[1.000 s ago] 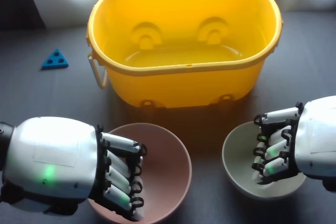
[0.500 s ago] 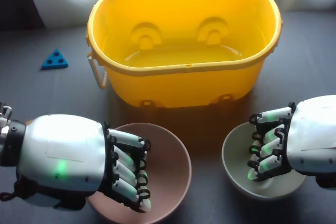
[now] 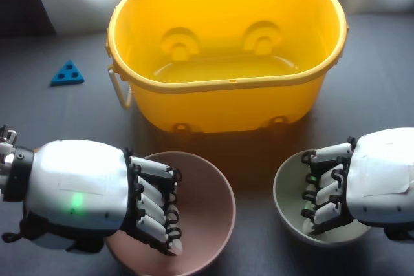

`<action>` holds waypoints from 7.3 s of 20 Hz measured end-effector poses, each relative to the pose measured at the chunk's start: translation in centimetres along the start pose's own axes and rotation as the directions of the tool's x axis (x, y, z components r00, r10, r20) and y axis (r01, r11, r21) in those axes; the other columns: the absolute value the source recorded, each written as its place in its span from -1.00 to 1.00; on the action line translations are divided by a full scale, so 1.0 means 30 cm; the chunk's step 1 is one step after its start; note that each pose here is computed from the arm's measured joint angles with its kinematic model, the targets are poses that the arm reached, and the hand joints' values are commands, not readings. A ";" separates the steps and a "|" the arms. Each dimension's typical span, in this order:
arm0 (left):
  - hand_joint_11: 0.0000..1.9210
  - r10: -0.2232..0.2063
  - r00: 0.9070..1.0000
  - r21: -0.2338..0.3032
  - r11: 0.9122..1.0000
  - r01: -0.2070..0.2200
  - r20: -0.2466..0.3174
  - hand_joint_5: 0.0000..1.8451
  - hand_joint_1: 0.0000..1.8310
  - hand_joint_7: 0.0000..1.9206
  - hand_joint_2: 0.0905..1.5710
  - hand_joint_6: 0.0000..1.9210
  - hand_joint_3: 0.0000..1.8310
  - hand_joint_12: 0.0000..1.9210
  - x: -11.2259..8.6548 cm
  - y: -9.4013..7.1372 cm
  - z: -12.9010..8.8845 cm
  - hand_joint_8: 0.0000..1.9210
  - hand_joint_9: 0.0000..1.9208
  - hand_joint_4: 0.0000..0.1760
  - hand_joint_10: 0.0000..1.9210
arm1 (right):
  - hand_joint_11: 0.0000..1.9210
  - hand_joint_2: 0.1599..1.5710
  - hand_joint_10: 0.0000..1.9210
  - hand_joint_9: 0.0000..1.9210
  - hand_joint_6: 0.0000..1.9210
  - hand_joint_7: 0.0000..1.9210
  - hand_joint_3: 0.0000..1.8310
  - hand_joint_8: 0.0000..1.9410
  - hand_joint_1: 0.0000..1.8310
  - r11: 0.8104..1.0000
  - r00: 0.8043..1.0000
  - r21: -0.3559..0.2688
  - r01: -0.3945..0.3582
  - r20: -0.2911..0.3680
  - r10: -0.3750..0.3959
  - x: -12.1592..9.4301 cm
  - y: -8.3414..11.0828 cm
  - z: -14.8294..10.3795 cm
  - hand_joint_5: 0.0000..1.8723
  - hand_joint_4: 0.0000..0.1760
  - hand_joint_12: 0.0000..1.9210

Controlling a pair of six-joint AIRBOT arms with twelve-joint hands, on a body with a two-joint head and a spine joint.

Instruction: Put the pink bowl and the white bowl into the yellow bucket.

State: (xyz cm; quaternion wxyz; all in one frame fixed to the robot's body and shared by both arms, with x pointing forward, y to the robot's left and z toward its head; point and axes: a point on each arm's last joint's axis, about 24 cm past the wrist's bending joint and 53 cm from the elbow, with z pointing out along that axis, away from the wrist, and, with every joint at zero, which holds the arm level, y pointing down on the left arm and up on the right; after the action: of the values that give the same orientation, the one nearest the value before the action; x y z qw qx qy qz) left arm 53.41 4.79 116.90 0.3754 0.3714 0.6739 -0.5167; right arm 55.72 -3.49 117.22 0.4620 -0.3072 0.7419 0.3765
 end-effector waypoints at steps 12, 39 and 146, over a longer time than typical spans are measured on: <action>-1.00 -0.007 1.000 -0.012 1.000 0.007 0.000 -0.42 0.55 -0.39 0.34 -1.00 -1.00 0.17 0.006 0.030 -0.008 -1.00 -0.46 -1.00 -1.00 | -0.99 0.18 -1.00 -0.48 -0.99 -0.43 -1.00 -1.00 0.51 1.000 1.000 -0.014 0.028 -0.014 -0.028 0.020 -0.004 0.040 -0.41 -1.00 0.15; -0.41 -0.020 1.000 -0.017 1.000 0.020 0.016 -0.08 0.44 -0.09 0.45 0.13 -0.99 0.33 -0.004 0.036 -0.010 0.34 -0.16 -1.00 0.18 | -0.19 0.32 -0.18 0.04 0.13 0.13 -1.00 -0.24 0.47 1.000 1.000 -0.004 0.019 -0.017 -0.019 0.026 -0.014 0.035 -0.01 -1.00 0.05; -0.28 -0.108 0.886 0.183 0.983 0.027 0.451 -0.19 0.47 -0.21 0.53 0.13 -1.00 0.71 -0.605 -0.053 -0.358 0.51 -0.25 -1.00 0.61 | -0.15 0.31 0.16 -0.02 -0.02 0.10 -1.00 -0.22 0.51 0.461 0.436 0.119 0.879 0.191 -0.880 -0.268 0.325 -0.012 0.09 -1.00 0.08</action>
State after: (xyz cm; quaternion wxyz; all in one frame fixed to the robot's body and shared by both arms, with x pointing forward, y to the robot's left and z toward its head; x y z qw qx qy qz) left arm 58.72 12.90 135.69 0.4724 0.2457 0.5317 -0.6586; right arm 50.81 2.21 127.36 0.6709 -0.6024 0.4172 0.1134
